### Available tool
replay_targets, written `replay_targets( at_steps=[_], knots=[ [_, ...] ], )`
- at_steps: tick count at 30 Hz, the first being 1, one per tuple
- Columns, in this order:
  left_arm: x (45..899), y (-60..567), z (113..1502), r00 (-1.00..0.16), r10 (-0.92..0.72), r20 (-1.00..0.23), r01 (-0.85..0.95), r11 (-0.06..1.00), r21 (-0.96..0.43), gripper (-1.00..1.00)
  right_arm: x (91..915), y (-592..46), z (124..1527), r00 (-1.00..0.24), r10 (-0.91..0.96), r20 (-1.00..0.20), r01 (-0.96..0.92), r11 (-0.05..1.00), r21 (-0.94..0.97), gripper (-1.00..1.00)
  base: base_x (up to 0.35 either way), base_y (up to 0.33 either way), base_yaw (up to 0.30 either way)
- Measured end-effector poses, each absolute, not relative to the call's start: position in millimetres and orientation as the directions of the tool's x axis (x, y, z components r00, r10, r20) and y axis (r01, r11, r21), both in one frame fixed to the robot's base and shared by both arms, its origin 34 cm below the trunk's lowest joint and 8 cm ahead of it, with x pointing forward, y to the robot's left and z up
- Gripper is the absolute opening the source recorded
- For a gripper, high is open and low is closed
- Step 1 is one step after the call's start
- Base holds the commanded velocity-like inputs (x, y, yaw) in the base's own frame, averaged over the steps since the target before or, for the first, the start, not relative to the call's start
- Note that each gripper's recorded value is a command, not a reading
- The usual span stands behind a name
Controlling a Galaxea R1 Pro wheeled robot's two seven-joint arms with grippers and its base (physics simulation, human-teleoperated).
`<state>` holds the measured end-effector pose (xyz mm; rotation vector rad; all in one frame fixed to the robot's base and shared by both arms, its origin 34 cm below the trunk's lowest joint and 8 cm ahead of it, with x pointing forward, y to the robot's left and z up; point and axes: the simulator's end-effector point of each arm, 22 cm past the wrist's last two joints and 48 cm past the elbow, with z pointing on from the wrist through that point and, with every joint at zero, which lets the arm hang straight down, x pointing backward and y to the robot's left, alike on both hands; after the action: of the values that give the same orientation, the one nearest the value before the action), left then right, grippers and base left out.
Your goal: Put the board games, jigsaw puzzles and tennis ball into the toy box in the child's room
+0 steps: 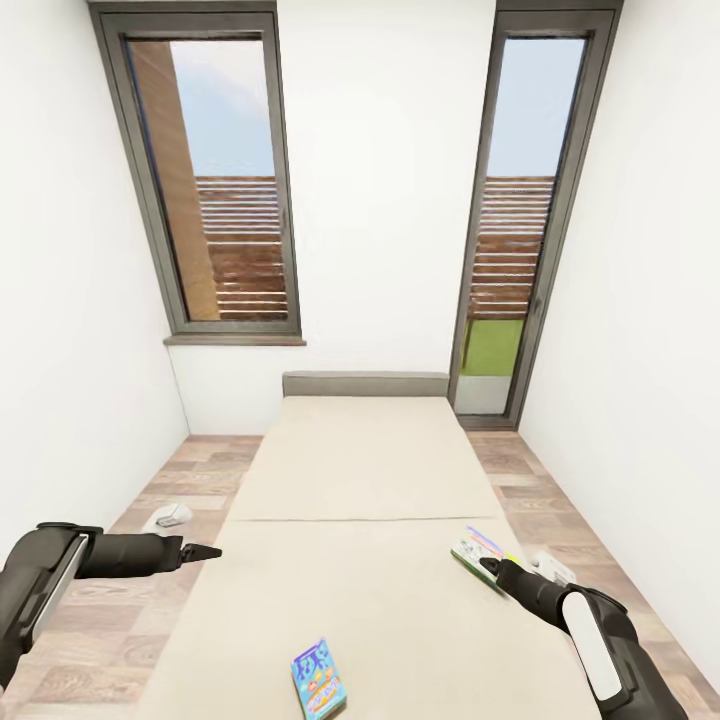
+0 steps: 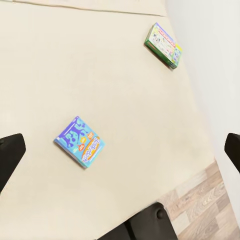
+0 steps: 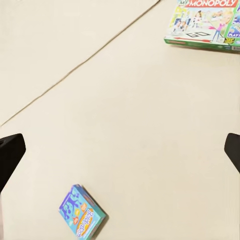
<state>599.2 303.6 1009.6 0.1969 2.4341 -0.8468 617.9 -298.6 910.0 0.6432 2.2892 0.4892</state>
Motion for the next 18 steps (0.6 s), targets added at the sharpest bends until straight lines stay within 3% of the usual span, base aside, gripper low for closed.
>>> replay_targets(
  at_steps=[8, 18],
  knots=[
    [599.3, 303.2, 1009.3, -0.838, -0.040, -0.544, 0.306, 0.791, -0.530, 1.00, 617.9, -298.1, 909.6, -0.633, 0.570, -0.523, 0.306, 0.806, 0.507, 1.00, 0.161, 0.073, 0.000],
    [599.5, 302.8, 1009.3, -0.838, -0.041, -0.544, 0.306, 0.790, -0.531, 1.00, 617.7, -298.5, 909.1, -0.634, 0.570, -0.523, 0.308, 0.806, 0.506, 1.00, 0.041, 0.019, 0.000]
  ],
)
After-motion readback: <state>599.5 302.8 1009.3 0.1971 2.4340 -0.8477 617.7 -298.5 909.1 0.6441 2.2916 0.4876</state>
